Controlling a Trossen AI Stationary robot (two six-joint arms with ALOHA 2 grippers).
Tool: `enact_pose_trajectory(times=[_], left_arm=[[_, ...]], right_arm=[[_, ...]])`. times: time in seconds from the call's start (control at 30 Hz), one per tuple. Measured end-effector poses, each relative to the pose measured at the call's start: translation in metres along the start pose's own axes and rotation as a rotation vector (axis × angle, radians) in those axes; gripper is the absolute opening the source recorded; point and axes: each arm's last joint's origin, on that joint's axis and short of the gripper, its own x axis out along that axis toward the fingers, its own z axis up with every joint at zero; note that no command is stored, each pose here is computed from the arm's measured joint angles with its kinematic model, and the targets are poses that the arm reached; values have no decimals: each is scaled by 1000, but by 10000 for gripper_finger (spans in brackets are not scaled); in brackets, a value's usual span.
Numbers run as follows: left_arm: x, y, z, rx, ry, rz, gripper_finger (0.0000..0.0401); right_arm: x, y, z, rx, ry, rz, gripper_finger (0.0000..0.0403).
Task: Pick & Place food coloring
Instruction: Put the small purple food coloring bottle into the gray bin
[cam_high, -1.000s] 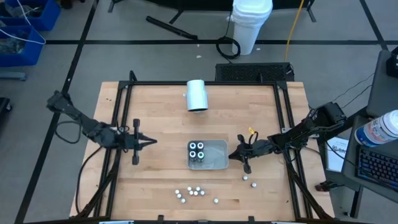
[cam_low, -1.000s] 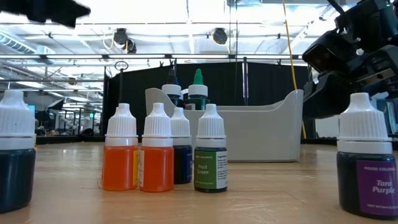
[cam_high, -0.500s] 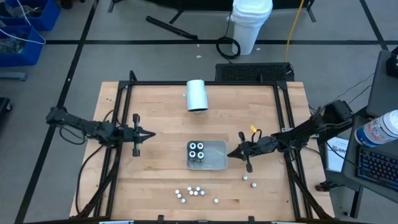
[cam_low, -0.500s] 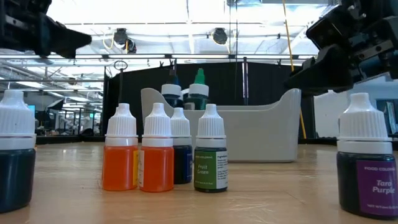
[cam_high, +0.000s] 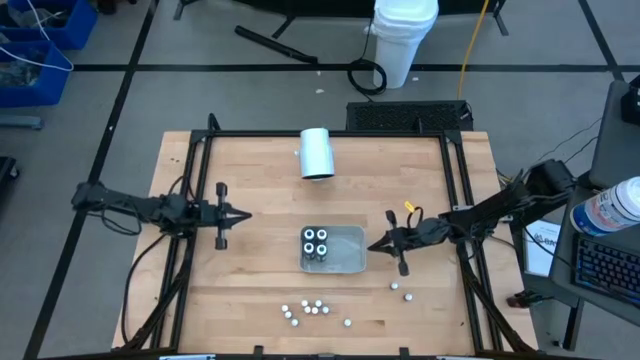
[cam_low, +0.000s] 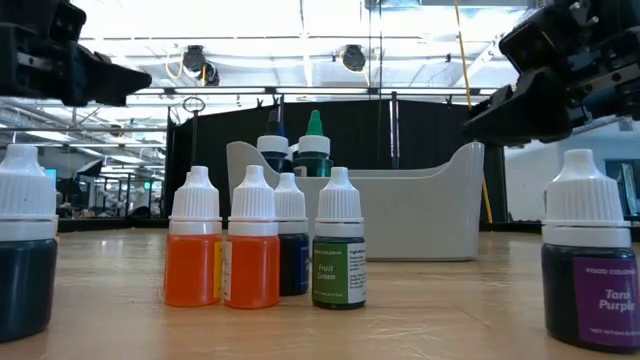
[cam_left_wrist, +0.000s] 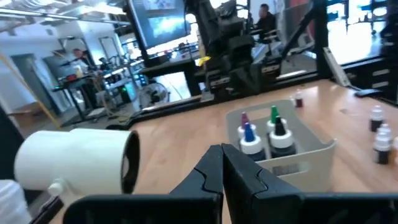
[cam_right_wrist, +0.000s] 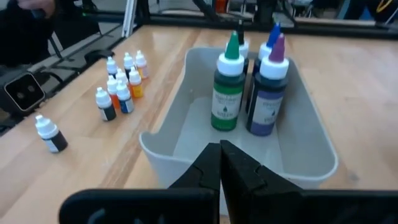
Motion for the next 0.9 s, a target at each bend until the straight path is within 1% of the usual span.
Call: enact_pose_trajectory(times=[0.13,0.27,0.37,0.5,0.57,0.63,0.77,0.83,0.9], left_arm=[[1,4,-4,-31,6,49,4],[2,8,-5,0,12,82,5],[2,10,-5,-5,9,71,4],[2,9,-6,-34,6,35,13],[2,9,-6,-28,11,33,13],[2,9,-6,-37,8,34,8],[2,10,-4,-57,-14,40,6],[2,10,-1,-60,-37,45,15],[2,11,1,-73,-56,49,26]], right_arm=[[-1,0,4,-58,-30,-1,0],[-3,-6,14,-138,-119,-34,0],[-12,-13,26,-126,-194,-70,0],[-30,-17,35,-116,-186,-130,0],[-41,-19,38,-89,-181,-173,0],[-52,-20,40,-56,-181,-178,0],[-66,-20,37,26,-141,-162,0],[-69,-18,35,69,-128,-144,0],[-69,-11,36,112,-128,-94,0]])
